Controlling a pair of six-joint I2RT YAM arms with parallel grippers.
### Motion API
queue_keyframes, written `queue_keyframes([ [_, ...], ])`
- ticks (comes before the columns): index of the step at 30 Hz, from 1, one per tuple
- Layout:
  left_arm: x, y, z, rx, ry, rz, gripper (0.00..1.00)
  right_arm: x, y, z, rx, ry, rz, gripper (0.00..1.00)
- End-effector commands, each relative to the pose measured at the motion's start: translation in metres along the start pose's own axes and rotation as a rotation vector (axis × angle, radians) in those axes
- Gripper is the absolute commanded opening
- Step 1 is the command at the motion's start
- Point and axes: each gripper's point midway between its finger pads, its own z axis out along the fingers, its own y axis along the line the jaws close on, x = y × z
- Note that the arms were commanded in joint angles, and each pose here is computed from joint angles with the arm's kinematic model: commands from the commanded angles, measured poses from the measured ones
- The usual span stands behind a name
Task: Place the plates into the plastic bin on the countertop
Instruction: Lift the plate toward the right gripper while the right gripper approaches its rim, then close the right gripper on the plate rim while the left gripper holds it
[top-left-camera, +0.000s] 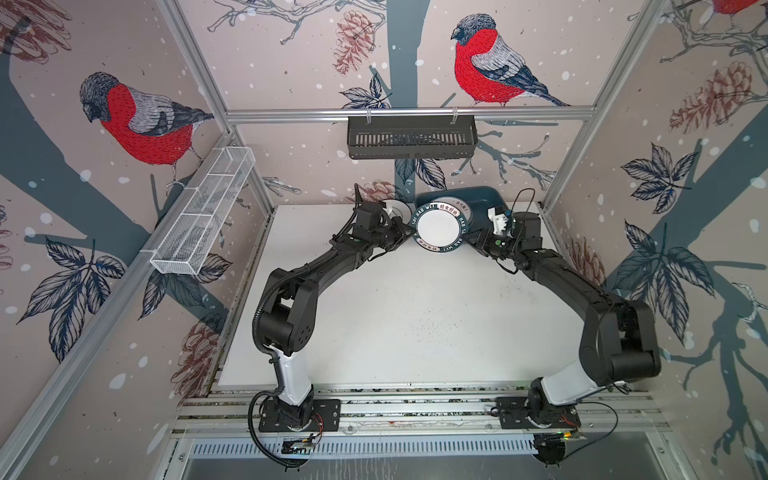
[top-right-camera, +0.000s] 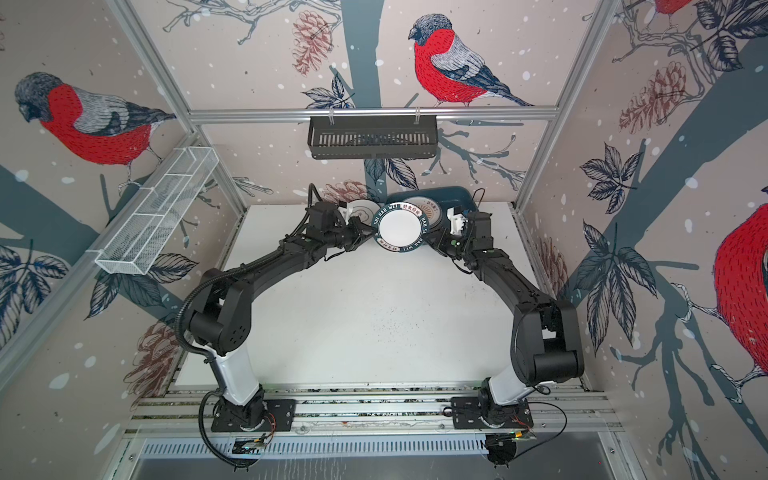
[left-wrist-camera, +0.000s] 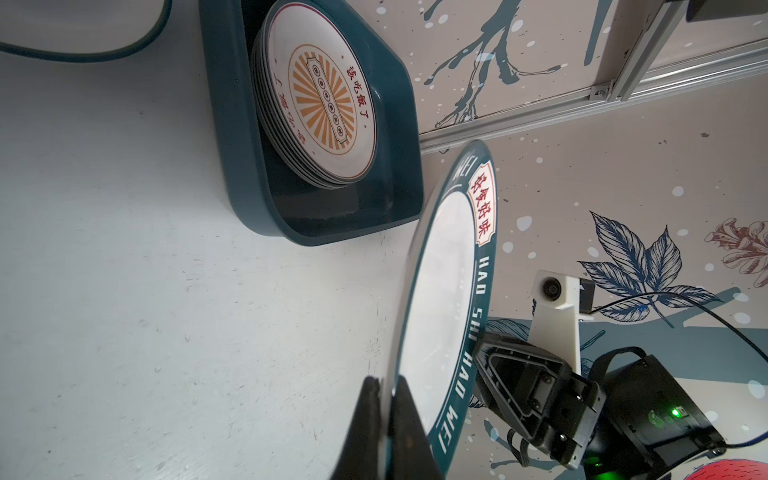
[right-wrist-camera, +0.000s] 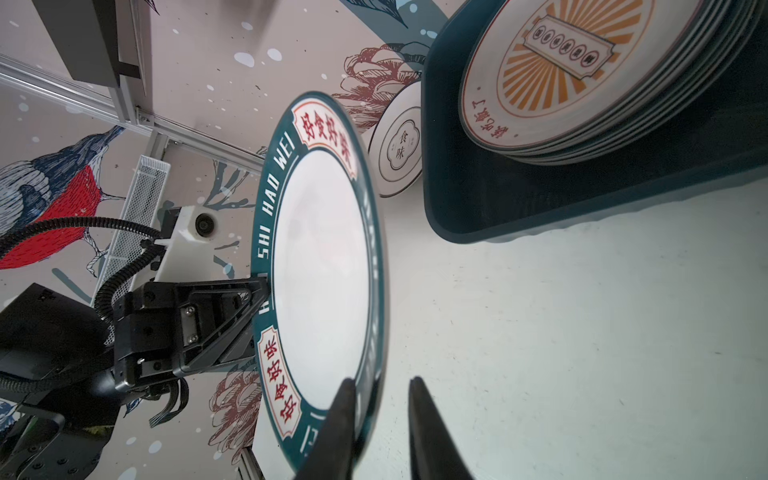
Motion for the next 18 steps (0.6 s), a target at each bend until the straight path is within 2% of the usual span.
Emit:
queue_keyframes([
  [1, -0.005, -0.024, -0.004, 0.083, -0.012, 0.036, 0.0, -0.003, 0.002, 0.002, -0.016, -0.009, -0.005, 0.13],
  [6, -0.005, -0.029, -0.006, 0.095, -0.012, 0.044, 0.0, -0.004, 0.0, 0.004, -0.016, -0.008, 0.01, 0.07],
  [8, -0.005, -0.032, -0.007, 0.1, -0.014, 0.049, 0.06, -0.005, -0.001, 0.005, -0.016, -0.01, 0.02, 0.04],
  [10, -0.006, -0.035, -0.009, 0.106, -0.017, 0.057, 0.16, -0.007, -0.002, 0.006, -0.016, -0.012, 0.026, 0.04],
  [15, -0.006, -0.04, -0.012, 0.123, -0.019, 0.079, 0.51, -0.014, -0.003, 0.004, -0.009, -0.031, 0.033, 0.03],
  [18, -0.006, -0.04, -0.013, 0.121, -0.02, 0.084, 0.65, -0.019, -0.006, 0.002, -0.002, -0.047, 0.041, 0.03],
])
